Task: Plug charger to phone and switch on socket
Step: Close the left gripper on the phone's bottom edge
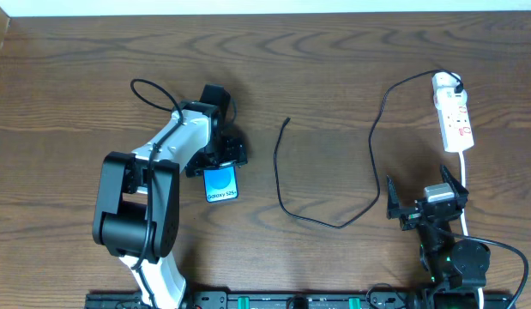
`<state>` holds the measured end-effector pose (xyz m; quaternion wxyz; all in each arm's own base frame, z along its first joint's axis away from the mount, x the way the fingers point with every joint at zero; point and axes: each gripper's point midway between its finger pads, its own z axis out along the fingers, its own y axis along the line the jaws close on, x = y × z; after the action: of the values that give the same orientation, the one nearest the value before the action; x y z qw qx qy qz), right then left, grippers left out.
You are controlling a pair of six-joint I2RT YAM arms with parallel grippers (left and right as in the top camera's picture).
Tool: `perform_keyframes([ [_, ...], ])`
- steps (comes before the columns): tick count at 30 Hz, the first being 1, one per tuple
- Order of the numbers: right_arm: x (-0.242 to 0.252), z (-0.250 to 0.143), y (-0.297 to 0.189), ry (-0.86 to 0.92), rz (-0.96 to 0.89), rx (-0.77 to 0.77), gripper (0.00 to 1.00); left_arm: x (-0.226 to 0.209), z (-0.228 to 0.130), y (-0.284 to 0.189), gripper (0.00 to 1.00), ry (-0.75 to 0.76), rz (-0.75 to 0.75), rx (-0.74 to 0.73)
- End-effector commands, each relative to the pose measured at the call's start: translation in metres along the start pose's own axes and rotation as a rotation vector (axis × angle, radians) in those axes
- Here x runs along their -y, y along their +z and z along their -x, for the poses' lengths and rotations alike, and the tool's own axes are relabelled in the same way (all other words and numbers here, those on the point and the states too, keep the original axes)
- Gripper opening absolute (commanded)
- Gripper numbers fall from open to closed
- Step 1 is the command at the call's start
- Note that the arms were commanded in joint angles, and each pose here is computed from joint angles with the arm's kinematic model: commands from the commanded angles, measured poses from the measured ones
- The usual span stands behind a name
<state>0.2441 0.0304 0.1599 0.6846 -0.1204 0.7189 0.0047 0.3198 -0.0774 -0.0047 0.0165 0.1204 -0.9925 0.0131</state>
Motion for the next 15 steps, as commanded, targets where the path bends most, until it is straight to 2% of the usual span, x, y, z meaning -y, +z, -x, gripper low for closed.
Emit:
perform_keyframes([
  [1,-0.002,-0.001,0.0,0.0,0.009,-0.001,0.99,-0.007,-0.01,0.011,0.98,0.002,0.022,-0.033],
  [8,-0.002,-0.001,0.0,0.0,0.009,-0.001,0.99,-0.008,-0.015,0.015,0.97,-0.009,0.015,-0.046],
  [15,-0.002,-0.001,0.0,0.0,0.008,-0.001,0.99,-0.011,-0.02,0.021,0.84,-0.011,0.019,-0.053],
])
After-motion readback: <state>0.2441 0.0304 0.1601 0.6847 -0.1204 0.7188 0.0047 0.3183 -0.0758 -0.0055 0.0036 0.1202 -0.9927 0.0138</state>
